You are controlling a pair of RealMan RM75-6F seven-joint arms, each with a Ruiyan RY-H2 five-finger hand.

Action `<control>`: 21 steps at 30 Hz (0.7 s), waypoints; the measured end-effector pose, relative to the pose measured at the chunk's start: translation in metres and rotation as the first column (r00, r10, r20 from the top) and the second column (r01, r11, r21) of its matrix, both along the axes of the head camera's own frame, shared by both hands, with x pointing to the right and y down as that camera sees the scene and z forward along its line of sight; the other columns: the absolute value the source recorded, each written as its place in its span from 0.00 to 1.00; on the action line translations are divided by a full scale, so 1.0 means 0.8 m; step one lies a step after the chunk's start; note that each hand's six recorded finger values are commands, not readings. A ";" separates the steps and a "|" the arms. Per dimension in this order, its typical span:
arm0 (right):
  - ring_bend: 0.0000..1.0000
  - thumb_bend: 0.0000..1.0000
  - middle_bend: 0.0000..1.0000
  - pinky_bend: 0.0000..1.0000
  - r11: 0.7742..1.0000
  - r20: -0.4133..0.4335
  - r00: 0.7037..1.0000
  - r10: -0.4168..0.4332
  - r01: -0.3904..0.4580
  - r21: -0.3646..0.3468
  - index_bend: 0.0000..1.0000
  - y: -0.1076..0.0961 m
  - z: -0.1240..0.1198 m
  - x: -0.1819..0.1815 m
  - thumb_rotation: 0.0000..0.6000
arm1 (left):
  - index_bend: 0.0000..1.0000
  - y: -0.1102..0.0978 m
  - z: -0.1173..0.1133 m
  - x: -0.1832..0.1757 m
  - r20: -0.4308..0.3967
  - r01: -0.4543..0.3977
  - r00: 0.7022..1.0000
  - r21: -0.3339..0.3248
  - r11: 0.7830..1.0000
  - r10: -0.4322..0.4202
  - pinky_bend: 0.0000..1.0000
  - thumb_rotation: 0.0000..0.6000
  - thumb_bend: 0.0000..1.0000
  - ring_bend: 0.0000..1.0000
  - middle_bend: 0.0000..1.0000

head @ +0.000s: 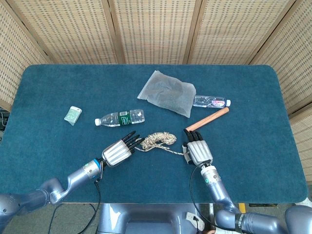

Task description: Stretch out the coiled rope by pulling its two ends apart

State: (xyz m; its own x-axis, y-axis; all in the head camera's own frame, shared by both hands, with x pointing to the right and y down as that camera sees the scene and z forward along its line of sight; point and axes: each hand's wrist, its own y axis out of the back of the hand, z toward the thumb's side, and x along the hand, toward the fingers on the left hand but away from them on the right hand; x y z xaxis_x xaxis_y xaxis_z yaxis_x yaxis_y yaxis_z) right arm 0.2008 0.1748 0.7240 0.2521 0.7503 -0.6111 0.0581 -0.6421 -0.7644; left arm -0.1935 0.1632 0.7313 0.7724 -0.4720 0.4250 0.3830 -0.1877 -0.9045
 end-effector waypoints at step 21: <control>0.00 0.45 0.00 0.00 0.996 -0.127 0.992 -0.018 0.029 0.083 0.72 -0.028 -0.015 0.046 1.00 | 0.82 -0.067 -0.022 -0.139 0.120 0.138 0.981 0.117 0.983 -0.152 0.00 1.00 0.44 0.00 0.00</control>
State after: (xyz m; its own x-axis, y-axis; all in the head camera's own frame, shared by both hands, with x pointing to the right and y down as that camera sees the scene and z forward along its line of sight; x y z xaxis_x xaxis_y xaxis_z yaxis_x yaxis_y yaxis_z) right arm 0.2379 0.1525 0.7120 0.1951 0.7954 -0.5738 -0.0563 -0.5750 -0.8162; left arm -0.3047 0.1095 0.7140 0.6348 -0.6235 0.4564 0.4726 -0.1540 -0.8677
